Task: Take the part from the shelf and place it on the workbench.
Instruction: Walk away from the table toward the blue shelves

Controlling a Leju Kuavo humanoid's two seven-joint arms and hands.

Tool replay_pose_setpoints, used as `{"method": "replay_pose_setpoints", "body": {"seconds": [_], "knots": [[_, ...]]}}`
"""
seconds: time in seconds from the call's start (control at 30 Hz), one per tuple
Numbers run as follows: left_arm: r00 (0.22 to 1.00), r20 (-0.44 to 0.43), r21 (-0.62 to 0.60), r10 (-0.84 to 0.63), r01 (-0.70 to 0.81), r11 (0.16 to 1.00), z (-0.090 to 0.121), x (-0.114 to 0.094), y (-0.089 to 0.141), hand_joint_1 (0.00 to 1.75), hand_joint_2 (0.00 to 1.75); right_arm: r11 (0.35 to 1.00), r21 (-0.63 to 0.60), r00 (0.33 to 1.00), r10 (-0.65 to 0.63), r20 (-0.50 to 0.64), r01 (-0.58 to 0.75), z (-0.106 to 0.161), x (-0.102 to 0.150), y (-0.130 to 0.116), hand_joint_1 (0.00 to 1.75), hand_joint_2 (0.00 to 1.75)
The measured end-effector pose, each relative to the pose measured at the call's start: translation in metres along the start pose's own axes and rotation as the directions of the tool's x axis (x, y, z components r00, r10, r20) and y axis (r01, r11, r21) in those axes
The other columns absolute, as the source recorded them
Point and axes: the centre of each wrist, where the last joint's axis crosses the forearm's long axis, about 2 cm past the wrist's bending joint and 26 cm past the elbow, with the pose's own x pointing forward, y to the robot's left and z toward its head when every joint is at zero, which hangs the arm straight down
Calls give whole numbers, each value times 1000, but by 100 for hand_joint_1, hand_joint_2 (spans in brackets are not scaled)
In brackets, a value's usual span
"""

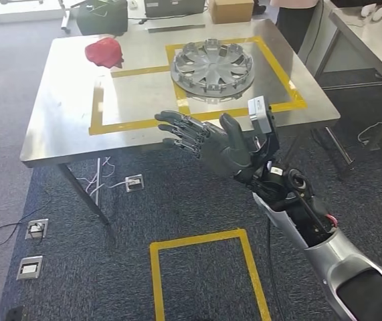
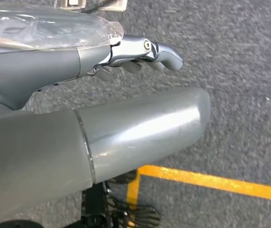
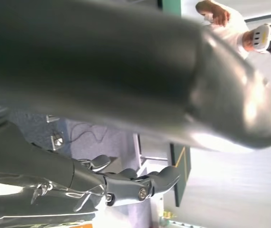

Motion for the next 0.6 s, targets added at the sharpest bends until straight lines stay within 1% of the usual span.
{"method": "replay_pose_setpoints", "body": {"seconds": [0.27,0.4,0.6], "knots": [[1000,-8,3,8,-8,1000,1,-4,1,0,0,1000,10,1000,5,9,-6,-2,-2,-6,0,0],[1000,-10,4,8,-8,1000,1,-5,1,0,0,1000,15,1000,12,17,-12,-7,2,-8,0,0],[1000,-14,12,11,-11,1000,2,-8,4,0,0,1000,23,1000,15,13,-15,-11,-1,-8,0,0]]}}
